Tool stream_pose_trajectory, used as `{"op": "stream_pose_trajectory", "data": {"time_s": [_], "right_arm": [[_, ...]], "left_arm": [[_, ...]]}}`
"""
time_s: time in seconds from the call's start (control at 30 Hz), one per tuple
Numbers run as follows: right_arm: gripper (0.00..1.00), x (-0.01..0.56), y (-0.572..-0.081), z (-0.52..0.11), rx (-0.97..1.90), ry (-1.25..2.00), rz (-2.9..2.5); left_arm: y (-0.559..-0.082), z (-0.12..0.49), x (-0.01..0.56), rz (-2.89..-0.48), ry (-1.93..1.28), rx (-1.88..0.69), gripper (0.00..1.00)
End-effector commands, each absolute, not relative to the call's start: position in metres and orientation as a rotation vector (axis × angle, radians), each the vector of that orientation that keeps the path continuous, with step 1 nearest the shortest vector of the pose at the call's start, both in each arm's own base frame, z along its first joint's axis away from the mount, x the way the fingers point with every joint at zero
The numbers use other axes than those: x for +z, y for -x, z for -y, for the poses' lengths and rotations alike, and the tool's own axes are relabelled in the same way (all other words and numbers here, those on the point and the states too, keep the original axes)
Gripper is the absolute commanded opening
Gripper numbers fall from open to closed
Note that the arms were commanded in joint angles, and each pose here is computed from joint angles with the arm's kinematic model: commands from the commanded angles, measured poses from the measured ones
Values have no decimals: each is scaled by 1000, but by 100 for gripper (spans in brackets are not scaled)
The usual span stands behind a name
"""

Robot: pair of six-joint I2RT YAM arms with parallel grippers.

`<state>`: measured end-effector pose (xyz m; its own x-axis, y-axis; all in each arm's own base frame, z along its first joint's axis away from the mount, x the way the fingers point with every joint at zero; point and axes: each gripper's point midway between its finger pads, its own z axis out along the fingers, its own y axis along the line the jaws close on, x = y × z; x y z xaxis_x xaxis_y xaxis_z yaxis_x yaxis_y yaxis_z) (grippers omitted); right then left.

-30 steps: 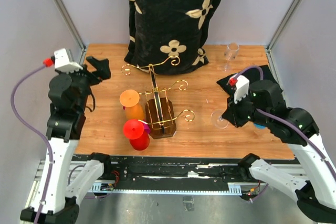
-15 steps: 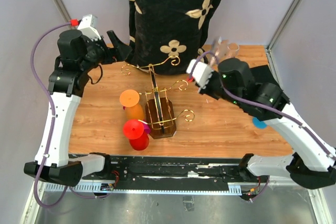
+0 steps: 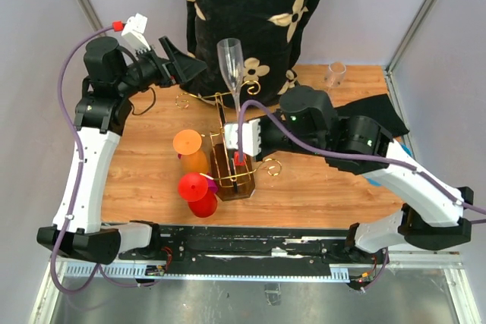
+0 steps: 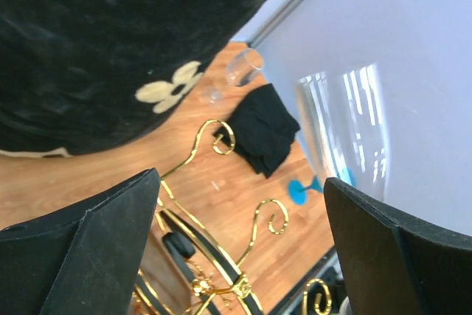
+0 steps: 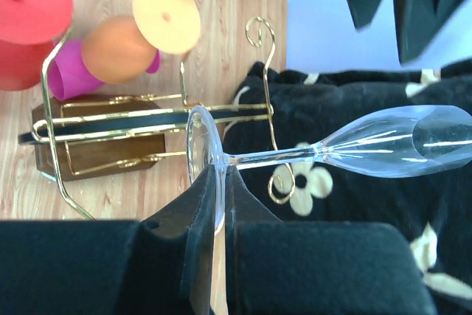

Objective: Take the wine glass off the wine glass rack

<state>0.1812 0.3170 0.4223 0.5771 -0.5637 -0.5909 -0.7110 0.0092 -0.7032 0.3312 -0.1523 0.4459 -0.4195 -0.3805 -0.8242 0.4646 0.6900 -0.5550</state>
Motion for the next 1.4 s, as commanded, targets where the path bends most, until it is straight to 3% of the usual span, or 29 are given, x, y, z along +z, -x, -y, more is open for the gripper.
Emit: {"op": "stream_pose_trajectory", "data": {"time_s": [0.0,0.87,1.37], "right_arm": [[1,430,-171,-341,178,1715,-973],[1,421,-169,-382,182,1746,-925],[1,410,-168,-387,175,1767,-929]], "left_arm": [[-325,177,462,-1709,-77,-1170,100],[-347,170,451,-1742,96,-1166,92],[-339,182,451,-1721,23,-1268,75]]}}
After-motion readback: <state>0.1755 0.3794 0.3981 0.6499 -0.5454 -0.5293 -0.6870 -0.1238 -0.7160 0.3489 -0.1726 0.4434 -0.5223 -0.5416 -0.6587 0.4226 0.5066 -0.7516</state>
